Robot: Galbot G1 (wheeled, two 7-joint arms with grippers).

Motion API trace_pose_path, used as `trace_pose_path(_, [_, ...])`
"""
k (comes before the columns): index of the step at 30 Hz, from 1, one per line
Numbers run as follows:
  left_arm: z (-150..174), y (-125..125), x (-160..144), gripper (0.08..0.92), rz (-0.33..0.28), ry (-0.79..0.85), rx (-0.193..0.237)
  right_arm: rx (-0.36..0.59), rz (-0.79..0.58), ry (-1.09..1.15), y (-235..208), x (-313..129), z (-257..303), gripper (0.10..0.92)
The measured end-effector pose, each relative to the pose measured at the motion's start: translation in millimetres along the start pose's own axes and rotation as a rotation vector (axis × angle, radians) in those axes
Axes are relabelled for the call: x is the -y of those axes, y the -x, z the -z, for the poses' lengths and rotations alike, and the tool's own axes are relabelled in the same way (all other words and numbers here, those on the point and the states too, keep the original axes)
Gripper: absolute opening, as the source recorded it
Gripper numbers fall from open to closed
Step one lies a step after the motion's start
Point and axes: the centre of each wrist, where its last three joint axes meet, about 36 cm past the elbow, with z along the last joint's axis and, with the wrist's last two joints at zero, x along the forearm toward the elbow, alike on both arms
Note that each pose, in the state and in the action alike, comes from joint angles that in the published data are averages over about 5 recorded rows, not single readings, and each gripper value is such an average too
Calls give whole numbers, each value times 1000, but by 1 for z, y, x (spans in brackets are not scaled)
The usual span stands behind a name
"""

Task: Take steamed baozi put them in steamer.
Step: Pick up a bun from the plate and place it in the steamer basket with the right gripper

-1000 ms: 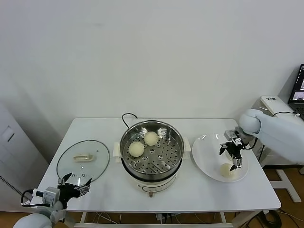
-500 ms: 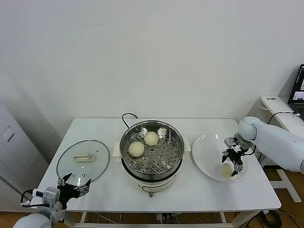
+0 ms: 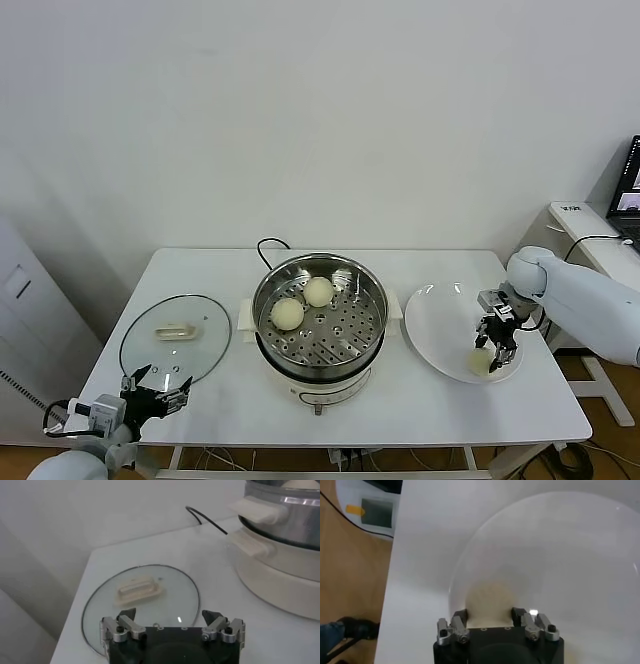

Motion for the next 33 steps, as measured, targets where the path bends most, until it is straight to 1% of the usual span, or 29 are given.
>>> trace_pose_path(4, [0, 0, 1, 823, -2, 1, -1, 10, -38, -19, -27, 6, 5, 509])
trace_pose_path(9, [3, 2, 2, 823, -5, 6, 1, 40, -135, -90, -80, 21, 26, 509])
trace_pose_path(16, [3, 4, 1, 823, -3, 13, 0, 96, -266, -278, -153, 44, 80, 509])
trace_pose_path(20, [2, 5, 0, 823, -2, 17, -4, 125, -318, -410, -185, 54, 117, 512])
trace_pose_path(26, [1, 6, 1, 823, -2, 15, -8, 169, -351, -621, -209, 66, 180, 510])
trace_pose_path(33, [0, 7, 1, 823, 0, 16, -8, 198, -338, -870, -209, 70, 251, 516])
